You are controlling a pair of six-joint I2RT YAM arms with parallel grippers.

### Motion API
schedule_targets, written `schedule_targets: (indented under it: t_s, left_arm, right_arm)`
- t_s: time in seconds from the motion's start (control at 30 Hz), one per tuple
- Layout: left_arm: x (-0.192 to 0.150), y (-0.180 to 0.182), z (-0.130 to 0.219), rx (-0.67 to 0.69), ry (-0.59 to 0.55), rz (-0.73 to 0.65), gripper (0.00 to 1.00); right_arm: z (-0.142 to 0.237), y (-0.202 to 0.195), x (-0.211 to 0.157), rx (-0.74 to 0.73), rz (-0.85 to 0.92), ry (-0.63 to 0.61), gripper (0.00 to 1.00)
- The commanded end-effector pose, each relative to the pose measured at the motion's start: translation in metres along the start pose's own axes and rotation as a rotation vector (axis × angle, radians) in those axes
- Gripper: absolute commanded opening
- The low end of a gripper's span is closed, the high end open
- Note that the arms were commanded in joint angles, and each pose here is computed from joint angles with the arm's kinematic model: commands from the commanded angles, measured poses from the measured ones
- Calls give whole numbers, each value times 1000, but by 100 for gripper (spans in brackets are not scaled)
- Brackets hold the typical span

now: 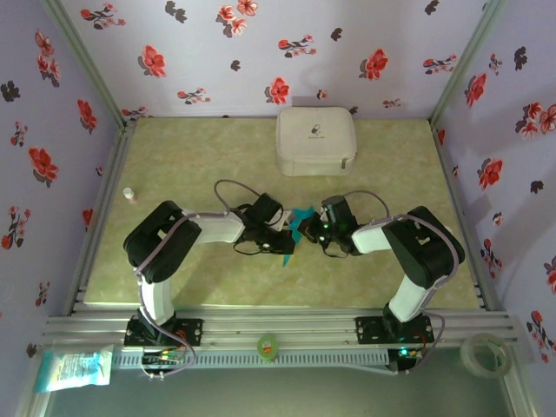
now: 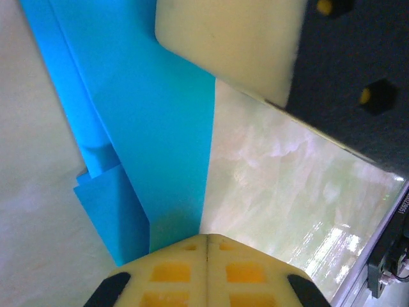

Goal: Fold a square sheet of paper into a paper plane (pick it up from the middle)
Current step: Fold the wing for the fifth time at the center of the table.

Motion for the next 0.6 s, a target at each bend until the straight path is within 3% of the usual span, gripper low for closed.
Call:
schedule_targets:
  t_s: [0.0, 0.33, 0.57]
  left_arm:
    - [-16, 16, -5, 48, 25, 50, 3]
    - [-30, 22, -1, 44, 2, 94, 3]
    - [-36, 26, -2, 42, 1, 104, 0]
  right_arm:
    - [-9, -34, -9, -148, -34, -6, 6]
    - [-10, -27, -7, -131, -26, -5, 9]
    - [1, 11, 0, -70, 90, -17, 16]
Point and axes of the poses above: each hand's point on the last joint's axis, 136 mm out from that joint toward the fingers, its own z axis back along the fingers, its own y axis along the line the jaws close on, x = y × z, the point moved 7 cm from there along z, back along the fingers, and after that the axes turned 9 degrees about -z, right-handed, at the moved point
